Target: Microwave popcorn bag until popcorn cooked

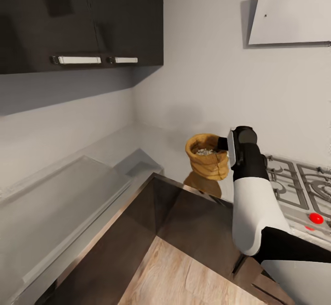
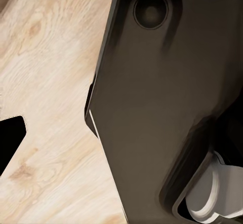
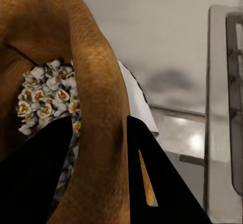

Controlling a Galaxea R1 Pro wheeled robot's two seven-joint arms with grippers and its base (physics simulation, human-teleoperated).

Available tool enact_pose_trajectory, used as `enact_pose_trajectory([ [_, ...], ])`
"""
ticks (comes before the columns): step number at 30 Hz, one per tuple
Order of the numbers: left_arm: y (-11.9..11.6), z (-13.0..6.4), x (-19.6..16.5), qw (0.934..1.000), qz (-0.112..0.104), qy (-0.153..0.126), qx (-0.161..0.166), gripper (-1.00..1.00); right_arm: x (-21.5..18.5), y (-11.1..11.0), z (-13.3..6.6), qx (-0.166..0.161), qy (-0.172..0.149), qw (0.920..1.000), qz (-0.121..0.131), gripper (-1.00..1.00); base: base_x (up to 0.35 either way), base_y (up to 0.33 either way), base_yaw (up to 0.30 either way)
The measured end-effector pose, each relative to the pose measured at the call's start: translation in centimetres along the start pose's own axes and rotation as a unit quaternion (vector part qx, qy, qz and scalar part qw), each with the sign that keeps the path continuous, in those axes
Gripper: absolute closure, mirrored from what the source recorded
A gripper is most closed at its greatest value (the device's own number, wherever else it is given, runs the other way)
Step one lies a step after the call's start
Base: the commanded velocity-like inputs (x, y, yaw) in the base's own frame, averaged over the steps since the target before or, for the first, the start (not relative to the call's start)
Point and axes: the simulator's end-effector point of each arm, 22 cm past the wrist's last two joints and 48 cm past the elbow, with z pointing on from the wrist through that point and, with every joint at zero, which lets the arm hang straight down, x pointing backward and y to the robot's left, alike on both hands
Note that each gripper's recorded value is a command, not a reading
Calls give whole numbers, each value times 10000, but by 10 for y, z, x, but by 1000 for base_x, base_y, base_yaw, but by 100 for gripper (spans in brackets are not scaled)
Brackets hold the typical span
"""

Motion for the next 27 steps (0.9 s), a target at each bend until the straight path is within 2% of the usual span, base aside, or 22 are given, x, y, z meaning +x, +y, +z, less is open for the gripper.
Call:
enact_pose_trajectory([
  [4, 0, 0, 0, 10000, 0, 0, 0, -100, 1, 14, -1, -303, 25, 9994, 178, 100, -316, 102, 0],
  [12, -1, 0, 0, 10000, 4, 1, 12, -100, 1, 20, -1, -456, 34, 9987, 229, 100, -316, 103, 0],
  [15, -1, 0, 0, 10000, 2, 1, 11, -100, 1, 34, -3, -771, 31, 9967, 239, 100, -316, 105, 0],
  [16, -1, 0, 0, 10000, 2, 0, 10, -100, 0, 44, -4, -1006, 25, 9947, 233, 100, -316, 105, 0],
  [19, 0, 0, 0, 10000, 2, 0, 8, -100, -1, 57, -8, -1289, 15, 9914, 208, 100, -316, 105, 0],
  [24, 0, 0, 0, 10000, 1, 0, 8, -100, -1, 66, -10, -1503, 15, 9884, 202, 100, -316, 105, 0],
  [27, 0, 0, 0, 10000, 0, 0, 8, -100, -1, 67, -10, -1527, 16, 9881, 201, 100, -316, 105, 0],
])
